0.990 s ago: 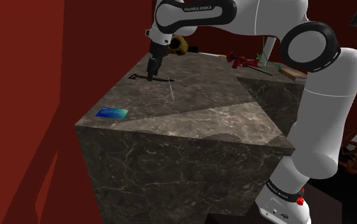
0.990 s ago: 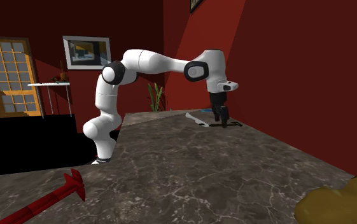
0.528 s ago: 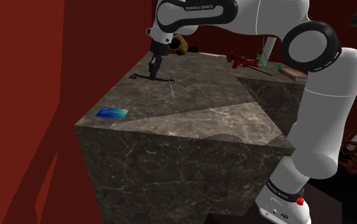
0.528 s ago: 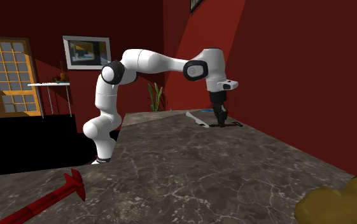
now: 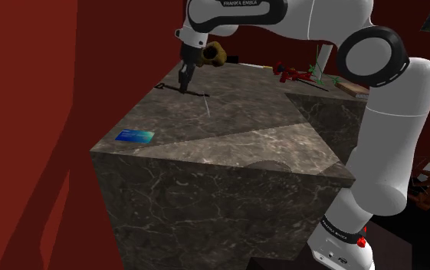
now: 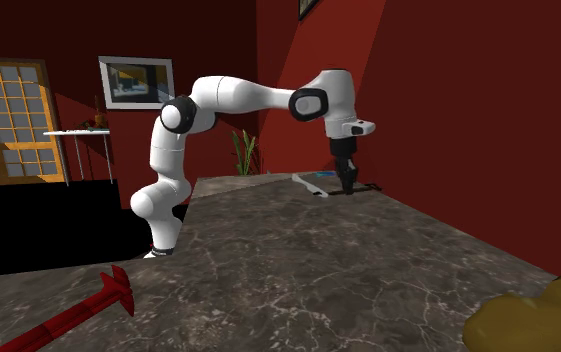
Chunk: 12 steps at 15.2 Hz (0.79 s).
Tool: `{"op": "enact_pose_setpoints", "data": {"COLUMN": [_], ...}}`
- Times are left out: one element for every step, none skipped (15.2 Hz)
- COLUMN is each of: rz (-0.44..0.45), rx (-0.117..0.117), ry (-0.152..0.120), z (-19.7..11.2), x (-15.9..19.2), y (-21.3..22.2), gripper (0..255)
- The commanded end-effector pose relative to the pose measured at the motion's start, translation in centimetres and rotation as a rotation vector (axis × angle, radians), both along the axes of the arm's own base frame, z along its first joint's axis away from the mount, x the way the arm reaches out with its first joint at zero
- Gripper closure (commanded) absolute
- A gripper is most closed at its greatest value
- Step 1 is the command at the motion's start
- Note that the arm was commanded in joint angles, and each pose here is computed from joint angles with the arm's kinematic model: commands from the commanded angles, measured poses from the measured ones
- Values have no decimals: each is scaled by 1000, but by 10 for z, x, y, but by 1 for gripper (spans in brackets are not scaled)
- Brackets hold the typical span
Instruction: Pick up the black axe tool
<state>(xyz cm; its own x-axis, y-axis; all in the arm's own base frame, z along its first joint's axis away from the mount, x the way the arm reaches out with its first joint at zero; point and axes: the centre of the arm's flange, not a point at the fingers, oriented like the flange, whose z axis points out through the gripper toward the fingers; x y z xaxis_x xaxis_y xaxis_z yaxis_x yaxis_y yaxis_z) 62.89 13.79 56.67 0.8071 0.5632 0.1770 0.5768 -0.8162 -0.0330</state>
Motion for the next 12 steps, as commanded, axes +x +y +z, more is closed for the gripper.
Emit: {"op": "enact_pose_setpoints", "data": {"rz": [0, 0, 0, 0, 0, 0, 0, 0, 0, 0, 0, 0], "rx": [0, 0, 0, 0, 0, 0, 0, 0, 0, 0, 0, 0], "ry": [1, 1, 1, 1, 1, 1, 1, 1, 1, 1, 1, 1], "z": [10, 15, 20, 25, 31, 36, 41, 46, 52, 57, 58, 58], "x": [0, 0, 0, 0, 0, 0, 0, 0, 0, 0, 0, 0], "y": [0, 0, 0, 0, 0, 0, 0, 0, 0, 0, 0, 0], "gripper": [255, 255, 255, 255, 255, 255, 255, 255, 255, 255, 255, 255]}}
